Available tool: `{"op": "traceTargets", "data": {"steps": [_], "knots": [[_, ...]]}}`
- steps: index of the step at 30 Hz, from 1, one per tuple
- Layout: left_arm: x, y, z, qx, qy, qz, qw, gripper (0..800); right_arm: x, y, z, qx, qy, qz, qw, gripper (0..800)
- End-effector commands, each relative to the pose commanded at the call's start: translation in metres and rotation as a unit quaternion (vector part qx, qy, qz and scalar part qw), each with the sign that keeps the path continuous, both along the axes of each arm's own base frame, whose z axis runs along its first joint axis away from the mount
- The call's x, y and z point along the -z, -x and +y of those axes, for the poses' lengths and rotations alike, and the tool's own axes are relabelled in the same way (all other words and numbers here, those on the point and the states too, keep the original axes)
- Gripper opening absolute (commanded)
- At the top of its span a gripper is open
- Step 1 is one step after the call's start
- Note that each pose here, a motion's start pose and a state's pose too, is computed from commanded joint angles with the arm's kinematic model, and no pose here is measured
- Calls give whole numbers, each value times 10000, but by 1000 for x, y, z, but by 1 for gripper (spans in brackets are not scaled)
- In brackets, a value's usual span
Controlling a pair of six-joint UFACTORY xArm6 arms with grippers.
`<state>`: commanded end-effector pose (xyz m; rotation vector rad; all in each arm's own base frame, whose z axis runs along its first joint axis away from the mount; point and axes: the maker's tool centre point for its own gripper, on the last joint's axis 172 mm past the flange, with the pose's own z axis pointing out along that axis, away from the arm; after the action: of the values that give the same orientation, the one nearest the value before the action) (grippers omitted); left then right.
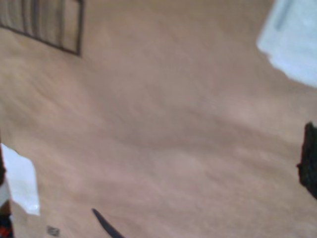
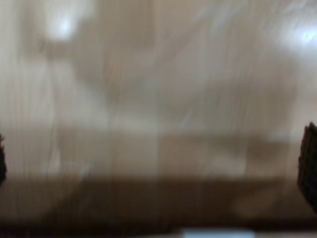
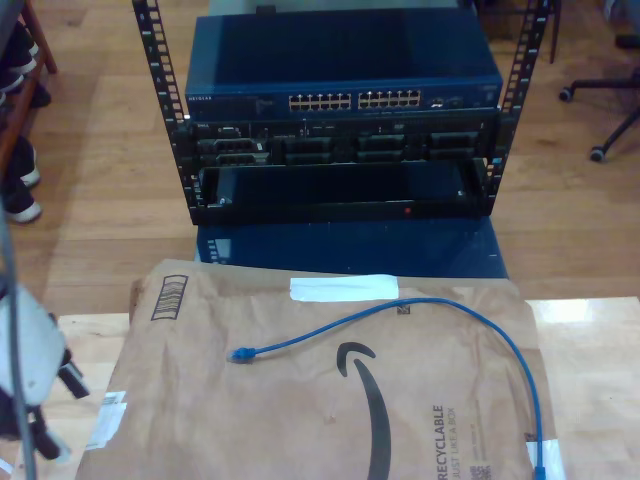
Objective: Grab the cable and plug it in
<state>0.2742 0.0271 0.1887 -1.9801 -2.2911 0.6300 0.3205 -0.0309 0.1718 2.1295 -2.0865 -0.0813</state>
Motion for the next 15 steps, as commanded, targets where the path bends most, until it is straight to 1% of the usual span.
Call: {"op": "traceTargets", "data": {"steps": [2, 5, 6, 8, 12, 14, 15], "knots": [[3, -5, -10, 55, -53, 26, 10000, 799, -4, -6, 32, -169, 37, -72, 9998, 796], [7, -17, -16, 77, -123, -27, 9999, 799, -11, -13, 87, -444, 89, -208, 9988, 796], [10, -18, -17, 67, -132, -3, 9999, 799, -10, -16, 106, -523, 111, -204, 9984, 796], [8, -25, -21, 60, -170, -65, 9998, 799, -10, -25, 147, -658, 155, -218, 9975, 796], [7, -26, -29, -61, -194, -26, 9998, 800, -9, -41, 225, -819, 205, -316, 9959, 796], [7, -29, -29, -86, -185, -64, 9998, 800, -2, -48, 260, -816, 248, -322, 9958, 796], [6, -33, -29, -108, -181, -133, 9997, 800, 3, -50, 274, -781, 272, -323, 9961, 796]]}}
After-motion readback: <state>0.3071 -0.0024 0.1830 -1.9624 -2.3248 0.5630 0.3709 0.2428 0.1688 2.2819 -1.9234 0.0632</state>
